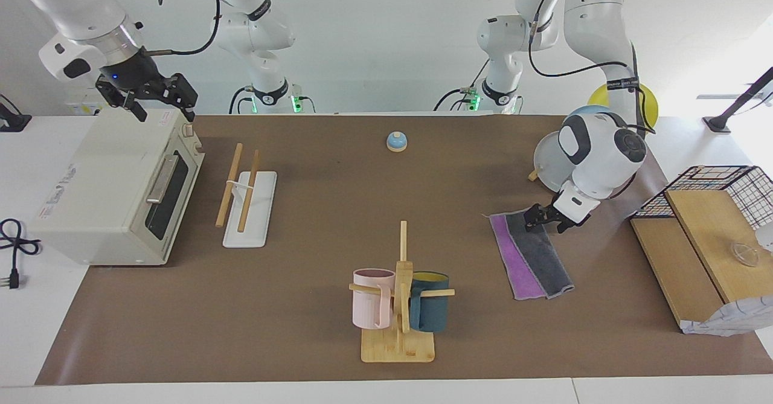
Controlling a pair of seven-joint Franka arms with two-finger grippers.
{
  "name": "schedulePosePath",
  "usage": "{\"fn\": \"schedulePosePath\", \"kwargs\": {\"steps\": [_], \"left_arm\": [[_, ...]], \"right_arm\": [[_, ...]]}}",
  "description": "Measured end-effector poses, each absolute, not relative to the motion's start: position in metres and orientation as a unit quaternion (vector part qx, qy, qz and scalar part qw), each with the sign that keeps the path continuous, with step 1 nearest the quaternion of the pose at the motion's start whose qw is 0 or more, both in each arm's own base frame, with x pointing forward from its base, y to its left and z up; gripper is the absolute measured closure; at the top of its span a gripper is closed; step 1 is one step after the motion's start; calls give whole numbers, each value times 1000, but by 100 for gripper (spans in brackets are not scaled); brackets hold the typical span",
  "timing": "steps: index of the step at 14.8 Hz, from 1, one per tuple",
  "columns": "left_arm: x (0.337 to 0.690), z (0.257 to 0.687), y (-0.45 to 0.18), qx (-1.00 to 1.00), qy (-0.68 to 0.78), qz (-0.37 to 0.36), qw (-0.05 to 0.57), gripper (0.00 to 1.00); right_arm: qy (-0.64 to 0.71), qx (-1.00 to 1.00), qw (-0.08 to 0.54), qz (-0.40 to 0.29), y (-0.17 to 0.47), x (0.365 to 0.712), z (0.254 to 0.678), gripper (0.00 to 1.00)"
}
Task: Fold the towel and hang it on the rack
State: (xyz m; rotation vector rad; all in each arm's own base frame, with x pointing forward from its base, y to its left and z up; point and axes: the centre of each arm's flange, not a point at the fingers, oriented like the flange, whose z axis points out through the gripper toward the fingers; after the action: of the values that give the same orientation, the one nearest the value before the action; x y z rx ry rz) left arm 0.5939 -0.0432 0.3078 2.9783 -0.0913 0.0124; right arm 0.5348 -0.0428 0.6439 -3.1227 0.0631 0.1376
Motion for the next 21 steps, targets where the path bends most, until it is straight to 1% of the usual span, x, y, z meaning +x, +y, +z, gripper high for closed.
{"fn": "schedulePosePath", "kwargs": {"steps": [1, 2, 3, 4, 5, 6, 7, 8, 9, 10, 11, 13, 14, 16, 19, 21], "left_arm": [[594, 307, -43, 996, -29, 4, 83, 2], [594, 306, -44, 996, -27, 3, 85, 7], [594, 305, -44, 996, -25, 2, 88, 7], [594, 303, -44, 996, -24, 2, 89, 12], [594, 301, -44, 996, -23, 1, 89, 12], [595, 300, -44, 996, -23, 2, 89, 16], [595, 299, -43, 996, -22, 3, 89, 17], [595, 299, -43, 996, -20, 4, 91, 22], [596, 298, -43, 996, -18, 6, 92, 22], [596, 298, -43, 996, -18, 6, 92, 26], [596, 298, -42, 996, -17, 8, 92, 41], [597, 298, -40, 996, -15, 8, 92, 65], [597, 299, -40, 996, -15, 8, 92, 76], [597, 300, -39, 996, -13, 9, 93, 96], [597, 300, -38, 995, -9, 8, 97, 96], [598, 303, -39, 994, 16, 0, 112, 96]], "right_arm": [[20, -999, 8, 44, -43, 535, 644, 0], [20, -999, 8, 44, -43, 535, 644, 0], [20, -999, 8, 44, -43, 535, 644, 0], [20, -999, 8, 44, -43, 535, 644, 0], [20, -999, 8, 44, -43, 535, 644, 0], [20, -999, 8, 44, -43, 535, 644, 0], [20, -999, 8, 44, -43, 535, 644, 0], [20, -999, 8, 44, -43, 535, 644, 0], [20, -999, 8, 44, -43, 535, 644, 0], [20, -999, 8, 44, -43, 535, 644, 0], [20, -999, 8, 44, -43, 535, 644, 0], [20, -999, 8, 44, -43, 535, 644, 0], [20, -999, 8, 44, -43, 535, 644, 0], [20, -999, 8, 44, -43, 535, 644, 0], [20, -999, 8, 44, -43, 535, 644, 0], [20, -999, 8, 44, -43, 535, 644, 0]]}}
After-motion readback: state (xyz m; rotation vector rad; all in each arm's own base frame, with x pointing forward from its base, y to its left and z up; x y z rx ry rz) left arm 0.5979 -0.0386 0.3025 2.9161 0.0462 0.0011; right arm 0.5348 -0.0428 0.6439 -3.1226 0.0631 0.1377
